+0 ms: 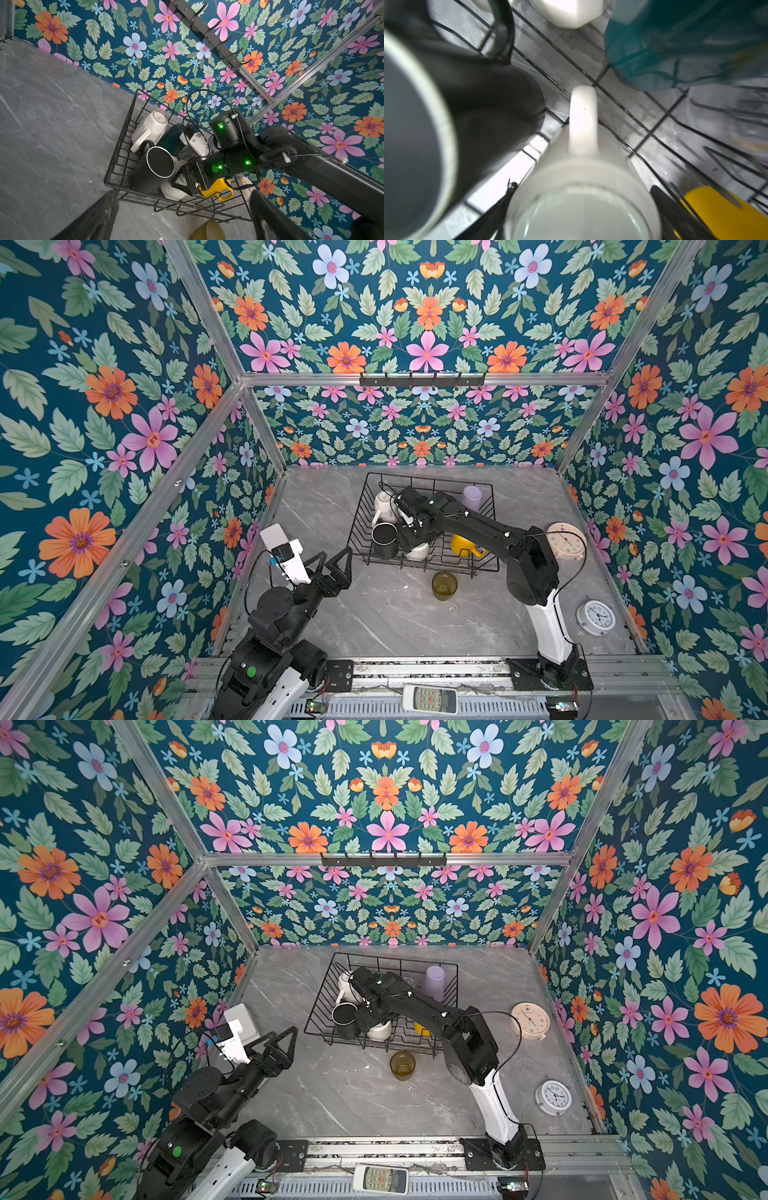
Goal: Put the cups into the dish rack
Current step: 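Open the right gripper and raise it off the white mug, then reach the left gripper down to the amber textured glass and close it, then lift the amber glass and carry it toward the right gripper while the right gripper approaches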
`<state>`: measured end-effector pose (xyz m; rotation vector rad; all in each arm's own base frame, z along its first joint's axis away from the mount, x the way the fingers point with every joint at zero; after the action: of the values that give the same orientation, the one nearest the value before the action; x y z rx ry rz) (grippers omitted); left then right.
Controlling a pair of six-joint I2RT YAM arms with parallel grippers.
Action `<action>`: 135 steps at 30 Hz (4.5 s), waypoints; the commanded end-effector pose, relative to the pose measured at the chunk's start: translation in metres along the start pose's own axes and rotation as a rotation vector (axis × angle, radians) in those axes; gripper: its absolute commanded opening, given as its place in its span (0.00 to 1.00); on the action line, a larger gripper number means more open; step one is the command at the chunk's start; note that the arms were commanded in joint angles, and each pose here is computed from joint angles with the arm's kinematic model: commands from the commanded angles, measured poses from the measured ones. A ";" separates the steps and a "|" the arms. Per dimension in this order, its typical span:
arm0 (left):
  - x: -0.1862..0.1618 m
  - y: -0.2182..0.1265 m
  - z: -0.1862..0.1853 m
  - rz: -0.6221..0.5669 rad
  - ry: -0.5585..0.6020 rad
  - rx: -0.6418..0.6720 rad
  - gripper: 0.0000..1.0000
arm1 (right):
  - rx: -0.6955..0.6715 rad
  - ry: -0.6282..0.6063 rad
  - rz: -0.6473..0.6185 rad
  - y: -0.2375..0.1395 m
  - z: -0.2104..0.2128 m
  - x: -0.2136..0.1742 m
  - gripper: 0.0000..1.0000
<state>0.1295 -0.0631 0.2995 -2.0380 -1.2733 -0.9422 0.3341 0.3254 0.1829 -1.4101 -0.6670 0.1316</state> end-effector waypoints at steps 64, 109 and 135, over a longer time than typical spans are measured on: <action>-0.215 0.125 -0.098 0.924 0.401 0.155 0.57 | 0.167 0.491 -0.452 -0.164 -0.109 -0.170 0.97; -0.179 0.100 -0.077 0.809 0.300 0.022 0.00 | 0.222 0.467 -0.486 -0.170 -0.104 -0.172 0.98; -0.084 0.055 -0.063 0.384 -0.075 -0.461 0.00 | 0.782 0.309 -0.564 -0.198 -0.056 -0.144 0.98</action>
<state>0.1408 -0.1682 0.2487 -2.4307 -0.7261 -0.9603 0.1905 0.1606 0.2987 -0.6116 -0.5892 -0.3174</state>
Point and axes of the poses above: each gripper's point midway between its finger pads, its own y axis out along the fingers, its own z axis along the line the jaws close on, x = y × z, the point moved 7 cm from there along -y, back along the fingers, and after that the axes turned 1 degree about y, right-handed, at the moved point
